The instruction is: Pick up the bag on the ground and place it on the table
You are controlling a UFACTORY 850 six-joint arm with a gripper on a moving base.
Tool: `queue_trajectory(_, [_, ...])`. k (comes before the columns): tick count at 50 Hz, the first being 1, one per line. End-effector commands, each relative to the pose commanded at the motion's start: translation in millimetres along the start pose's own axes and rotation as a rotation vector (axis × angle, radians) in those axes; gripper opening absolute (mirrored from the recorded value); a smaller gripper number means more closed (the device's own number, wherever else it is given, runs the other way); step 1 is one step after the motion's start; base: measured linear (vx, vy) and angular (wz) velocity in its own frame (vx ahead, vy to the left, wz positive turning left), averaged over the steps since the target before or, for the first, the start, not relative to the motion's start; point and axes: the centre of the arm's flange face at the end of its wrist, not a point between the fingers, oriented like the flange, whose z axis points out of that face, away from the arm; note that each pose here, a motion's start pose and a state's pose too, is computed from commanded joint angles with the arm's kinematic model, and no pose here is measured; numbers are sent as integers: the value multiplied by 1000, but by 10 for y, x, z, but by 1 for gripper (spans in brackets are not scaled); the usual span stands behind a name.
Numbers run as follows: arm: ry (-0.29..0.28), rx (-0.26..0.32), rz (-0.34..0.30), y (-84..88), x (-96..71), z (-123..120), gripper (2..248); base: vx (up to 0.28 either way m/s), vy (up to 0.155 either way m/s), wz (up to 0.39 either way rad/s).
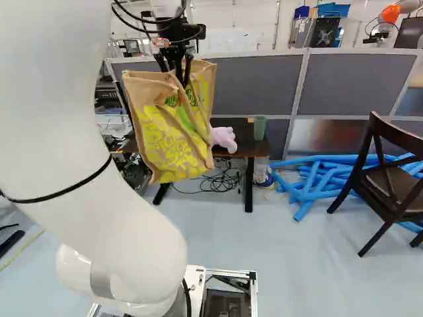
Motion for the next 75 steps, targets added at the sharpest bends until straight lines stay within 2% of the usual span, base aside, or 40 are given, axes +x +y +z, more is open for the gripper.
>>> queue_trajectory(36, [0, 0, 0, 0, 0, 0, 21, 100, 0, -8])
queue_trajectory(56, [0, 0, 0, 0, 0, 0, 21, 1, 0, 0])
queue_trajectory(75, [52, 1, -3, -12, -44, -234, 21, 0, 0, 0])
